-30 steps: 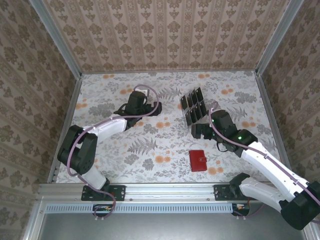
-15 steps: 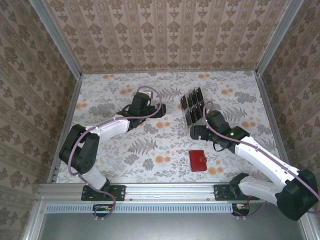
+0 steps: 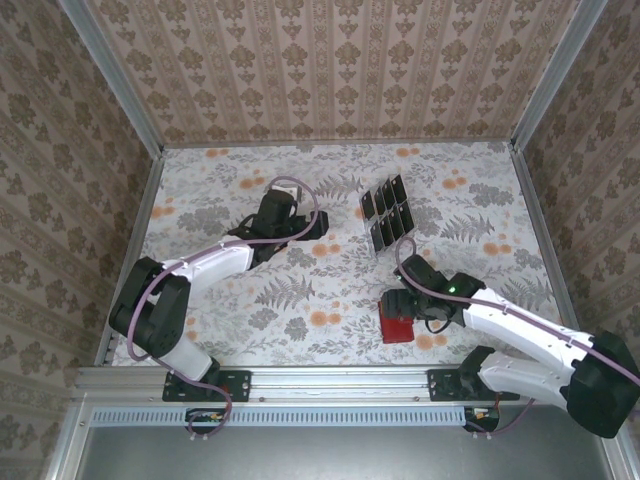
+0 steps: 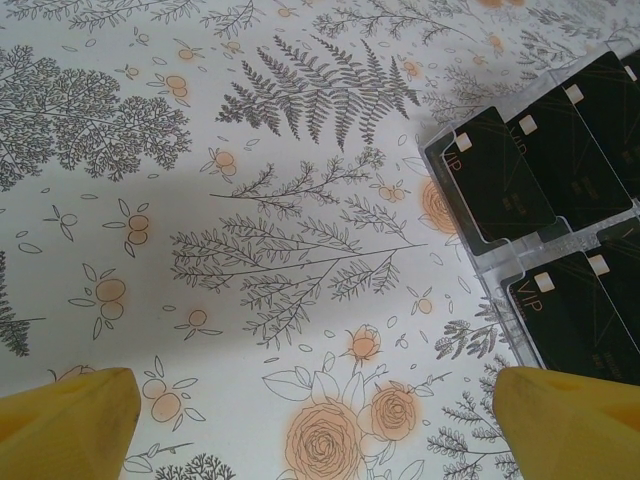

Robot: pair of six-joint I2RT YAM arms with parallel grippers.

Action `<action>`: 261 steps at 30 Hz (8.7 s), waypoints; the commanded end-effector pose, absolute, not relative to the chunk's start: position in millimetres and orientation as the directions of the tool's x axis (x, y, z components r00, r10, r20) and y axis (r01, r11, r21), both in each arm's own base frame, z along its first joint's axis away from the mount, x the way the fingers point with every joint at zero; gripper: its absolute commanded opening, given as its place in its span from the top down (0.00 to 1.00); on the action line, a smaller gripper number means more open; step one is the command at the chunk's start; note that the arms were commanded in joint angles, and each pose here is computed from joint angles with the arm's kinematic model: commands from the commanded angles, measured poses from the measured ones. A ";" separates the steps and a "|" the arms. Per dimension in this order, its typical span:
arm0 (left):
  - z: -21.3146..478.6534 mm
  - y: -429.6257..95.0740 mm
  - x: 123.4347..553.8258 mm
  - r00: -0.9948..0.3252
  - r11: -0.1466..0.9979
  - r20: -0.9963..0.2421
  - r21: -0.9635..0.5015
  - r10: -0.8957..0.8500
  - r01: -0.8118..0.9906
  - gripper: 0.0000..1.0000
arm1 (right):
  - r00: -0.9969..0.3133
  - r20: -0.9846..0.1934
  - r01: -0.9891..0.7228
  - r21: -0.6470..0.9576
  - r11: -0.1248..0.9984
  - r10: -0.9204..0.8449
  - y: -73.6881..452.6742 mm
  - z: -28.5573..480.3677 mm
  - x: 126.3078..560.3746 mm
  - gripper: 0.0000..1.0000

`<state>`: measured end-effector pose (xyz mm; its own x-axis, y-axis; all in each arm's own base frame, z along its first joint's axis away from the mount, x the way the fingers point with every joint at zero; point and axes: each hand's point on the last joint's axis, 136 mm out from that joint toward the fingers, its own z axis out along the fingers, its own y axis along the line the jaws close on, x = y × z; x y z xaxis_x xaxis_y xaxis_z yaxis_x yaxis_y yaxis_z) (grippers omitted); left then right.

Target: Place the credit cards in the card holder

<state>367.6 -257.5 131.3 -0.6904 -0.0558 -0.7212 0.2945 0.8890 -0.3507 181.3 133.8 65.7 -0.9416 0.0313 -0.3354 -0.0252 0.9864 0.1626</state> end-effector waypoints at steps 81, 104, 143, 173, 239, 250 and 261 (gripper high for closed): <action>92.6 -126.1 338.7 -0.790 0.853 -0.501 -0.519 -0.354 -0.053 0.00 | -0.875 -0.396 -0.339 0.091 0.936 -0.278 334.6 73.1 326.6 0.20; 88.3 -127.9 336.8 -0.794 0.841 -0.481 -0.537 -0.372 -0.068 0.00 | -0.871 -0.371 -0.331 -0.042 0.943 -0.323 341.8 46.2 340.0 0.51; 87.1 -128.0 335.5 -0.800 0.843 -0.476 -0.534 -0.365 -0.067 0.00 | -0.837 -0.382 -0.382 -0.107 0.918 -0.393 346.3 39.8 331.4 0.98; 95.4 -210.0 348.5 -0.829 0.564 -0.351 -0.824 -0.435 0.053 0.14 | -0.816 -0.536 -0.332 0.127 0.935 -0.217 342.7 100.8 342.0 1.00; 98.9 -232.7 335.0 -0.858 0.752 -0.489 -0.623 -0.158 0.216 0.31 | -0.836 -0.545 -0.233 0.456 0.859 0.062 321.0 148.5 345.5 1.00; 83.2 -236.4 321.0 -0.876 0.762 -0.462 -0.615 -0.138 0.205 0.39 | -0.839 -0.541 -0.221 0.449 0.866 0.066 318.1 143.0 345.3 1.00; 54.7 -205.5 308.1 -0.882 0.835 -0.441 -0.539 -0.167 0.111 0.74 | -0.850 -0.509 -0.121 0.441 0.889 0.137 290.7 106.7 339.2 1.00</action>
<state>306.3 -217.6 55.0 -0.8944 -0.1556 -0.4194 0.1288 0.8083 -0.5746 334.7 301.0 101.5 -0.8700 0.0684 -0.4883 -0.1662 0.8917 0.4210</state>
